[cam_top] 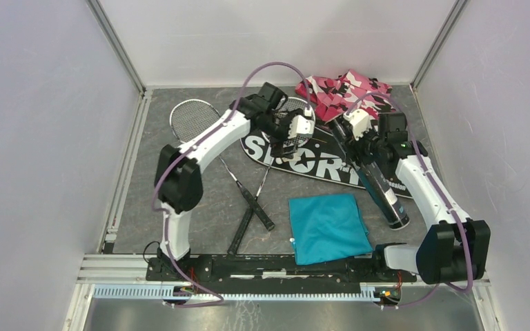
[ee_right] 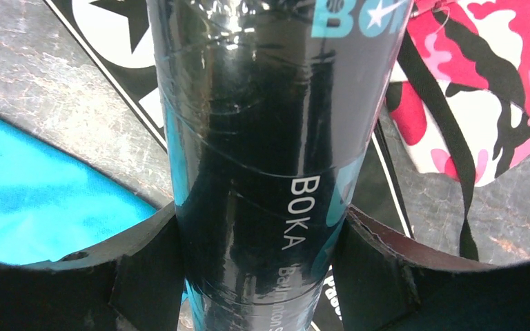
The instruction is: Pack up the badminton gear
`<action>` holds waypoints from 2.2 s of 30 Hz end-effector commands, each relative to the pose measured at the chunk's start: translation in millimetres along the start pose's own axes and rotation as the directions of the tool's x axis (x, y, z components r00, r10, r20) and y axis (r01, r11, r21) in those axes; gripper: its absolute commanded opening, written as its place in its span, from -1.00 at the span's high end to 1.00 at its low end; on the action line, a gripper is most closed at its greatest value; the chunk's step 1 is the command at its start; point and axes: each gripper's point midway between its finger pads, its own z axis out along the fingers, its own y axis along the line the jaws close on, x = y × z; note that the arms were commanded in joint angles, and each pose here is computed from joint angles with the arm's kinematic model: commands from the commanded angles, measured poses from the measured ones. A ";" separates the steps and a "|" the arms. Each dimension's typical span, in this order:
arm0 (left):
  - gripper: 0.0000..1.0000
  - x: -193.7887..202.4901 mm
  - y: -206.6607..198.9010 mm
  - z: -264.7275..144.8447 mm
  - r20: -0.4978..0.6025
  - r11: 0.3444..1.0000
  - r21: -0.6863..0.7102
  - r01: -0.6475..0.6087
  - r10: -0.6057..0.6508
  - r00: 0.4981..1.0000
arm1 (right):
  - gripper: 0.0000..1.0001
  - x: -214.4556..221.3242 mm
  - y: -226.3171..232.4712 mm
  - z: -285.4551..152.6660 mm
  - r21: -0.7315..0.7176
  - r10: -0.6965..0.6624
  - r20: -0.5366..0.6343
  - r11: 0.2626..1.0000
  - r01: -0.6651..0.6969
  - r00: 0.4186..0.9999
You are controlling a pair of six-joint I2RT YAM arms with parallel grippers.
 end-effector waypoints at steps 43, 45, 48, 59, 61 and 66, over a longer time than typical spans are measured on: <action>0.96 -22.3 -14.3 -46.7 -0.152 0.992 0.040 0.122 -0.114 0.982 | 0.43 -6.1 3.4 -3.5 -0.091 -0.041 0.097 0.995 0.050 0.994; 0.96 -33.3 -7.4 -64.9 -0.037 0.979 -0.010 0.206 -0.206 0.978 | 0.43 -12.6 7.7 -4.7 -0.116 -0.064 0.120 0.990 0.078 0.991; 0.96 -48.9 0.2 -95.9 0.148 0.925 -0.075 0.372 -0.359 0.922 | 0.43 -24.3 15.8 -7.0 -0.150 -0.098 0.158 0.981 0.122 0.983; 0.96 -75.8 0.7 -162.3 0.575 0.729 -0.215 0.650 -0.444 0.687 | 0.42 -70.5 69.5 0.4 -0.224 -0.289 0.240 0.912 0.343 0.927; 0.96 -75.2 -0.1 -159.5 0.593 0.704 -0.185 0.686 -0.477 0.649 | 0.42 -76.3 80.5 3.0 -0.248 -0.310 0.257 0.894 0.372 0.915; 0.96 -78.5 -0.4 -155.2 0.636 0.661 -0.112 0.742 -0.526 0.565 | 0.42 -84.7 97.5 9.8 -0.286 -0.337 0.281 0.865 0.413 0.899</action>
